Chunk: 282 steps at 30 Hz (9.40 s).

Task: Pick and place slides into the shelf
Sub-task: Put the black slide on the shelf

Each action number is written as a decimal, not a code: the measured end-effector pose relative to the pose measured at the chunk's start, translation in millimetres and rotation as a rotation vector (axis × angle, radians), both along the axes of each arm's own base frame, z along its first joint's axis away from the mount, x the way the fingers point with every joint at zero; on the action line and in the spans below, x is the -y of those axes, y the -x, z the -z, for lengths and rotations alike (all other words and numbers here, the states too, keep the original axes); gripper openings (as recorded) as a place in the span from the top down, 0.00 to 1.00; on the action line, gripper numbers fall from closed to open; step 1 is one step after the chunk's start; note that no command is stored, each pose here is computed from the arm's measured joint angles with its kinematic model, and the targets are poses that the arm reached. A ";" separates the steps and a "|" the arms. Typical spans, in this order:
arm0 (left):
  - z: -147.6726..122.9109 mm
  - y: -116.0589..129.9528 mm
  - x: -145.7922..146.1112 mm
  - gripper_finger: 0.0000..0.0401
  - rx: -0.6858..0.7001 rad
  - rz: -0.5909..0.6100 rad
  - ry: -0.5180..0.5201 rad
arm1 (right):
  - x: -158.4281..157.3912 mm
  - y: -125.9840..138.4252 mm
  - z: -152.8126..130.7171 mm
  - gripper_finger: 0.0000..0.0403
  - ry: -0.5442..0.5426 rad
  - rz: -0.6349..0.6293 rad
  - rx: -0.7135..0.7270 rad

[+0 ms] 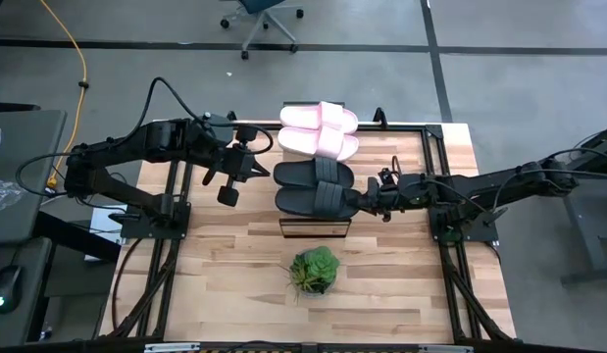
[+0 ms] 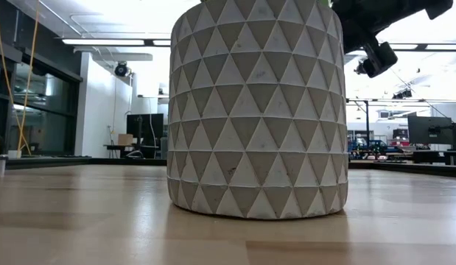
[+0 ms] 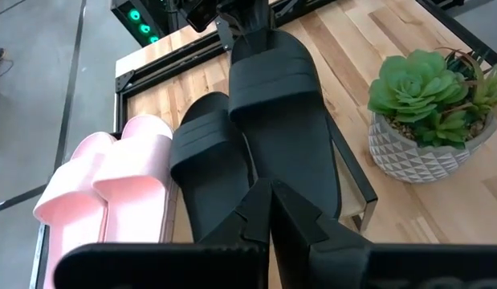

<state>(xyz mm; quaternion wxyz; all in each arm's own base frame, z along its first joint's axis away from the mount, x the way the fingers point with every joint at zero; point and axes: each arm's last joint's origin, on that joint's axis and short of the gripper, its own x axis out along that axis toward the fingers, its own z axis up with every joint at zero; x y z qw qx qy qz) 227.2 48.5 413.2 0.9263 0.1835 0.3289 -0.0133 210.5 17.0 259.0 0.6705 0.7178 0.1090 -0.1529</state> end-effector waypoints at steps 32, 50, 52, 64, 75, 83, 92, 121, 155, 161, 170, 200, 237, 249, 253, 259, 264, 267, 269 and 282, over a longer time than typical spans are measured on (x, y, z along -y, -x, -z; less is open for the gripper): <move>1.9 1.5 0.3 1.00 -0.026 0.010 -0.006 | 0.7 -19.5 11.3 0.98 0.119 0.047 -0.005; 2.0 1.3 0.3 1.00 -0.027 0.015 -0.013 | 0.4 -16.7 15.5 0.98 0.128 0.015 -0.063; 1.9 1.2 0.3 1.00 -0.025 0.015 -0.013 | 0.4 -16.5 15.7 0.98 0.135 0.012 -0.066; 1.7 1.1 0.2 1.00 -0.023 0.014 -0.013 | 1.3 -16.7 15.0 0.98 0.193 0.024 -0.065; 1.6 1.0 0.3 1.00 -0.021 0.014 -0.013 | 2.3 -16.6 15.3 0.98 0.219 0.051 -0.068; 1.6 1.0 0.3 1.00 -0.021 0.013 -0.012 | 2.3 -16.3 16.1 0.98 0.218 0.047 -0.075; 1.6 1.0 0.2 1.00 -0.021 0.012 -0.011 | 1.9 -16.5 16.1 0.79 0.197 0.032 -0.072; 2.0 1.3 0.3 1.00 -0.025 0.005 0.000 | 5.7 13.0 7.6 0.74 0.207 0.064 -0.148; 2.3 1.5 0.1 1.00 -0.029 -0.006 0.003 | 10.9 24.2 -23.4 0.55 0.411 0.125 -0.325; 6.1 -4.2 -2.1 1.00 -0.044 -0.025 0.006 | 13.7 24.3 -47.1 0.55 0.582 0.156 -0.304; 40.8 -54.9 -12.5 1.00 -0.127 -0.021 0.067 | 18.4 7.1 -50.0 0.76 0.681 0.068 -0.346; 74.3 -104.5 -25.2 1.00 -0.084 -0.206 0.208 | 50.5 -12.3 -37.0 1.00 0.696 -0.209 -0.338; 76.5 -101.4 -24.6 1.00 -0.128 -0.189 0.183 | 47.3 -20.6 -28.7 1.00 0.641 -0.254 -0.346; 76.6 -101.3 -24.6 1.00 -0.129 -0.189 0.183 | 45.8 -16.1 -25.6 1.00 0.614 -0.303 -0.381; 76.5 -101.3 -24.6 1.00 -0.128 -0.189 0.183 | 46.7 -19.8 -33.8 1.00 0.656 -0.265 -0.301; 76.5 -101.2 -24.7 1.00 -0.128 -0.189 0.183 | 44.7 -19.8 -32.9 1.00 0.638 -0.309 -0.290; 76.5 -101.2 -24.7 1.00 -0.128 -0.190 0.183 | 43.1 -19.6 -32.3 1.00 0.636 -0.333 -0.289; 76.5 -101.3 -24.5 1.00 -0.128 -0.188 0.185 | 43.0 -18.4 -30.1 1.00 0.628 -0.344 -0.312; 76.4 -101.3 -24.2 1.00 -0.128 -0.179 0.195 | 42.8 -18.9 -27.6 1.00 0.623 -0.361 -0.328; 97.3 -101.6 -20.9 1.00 -0.157 -0.135 0.313 | 43.1 -25.7 -27.5 1.00 0.643 -0.373 -0.290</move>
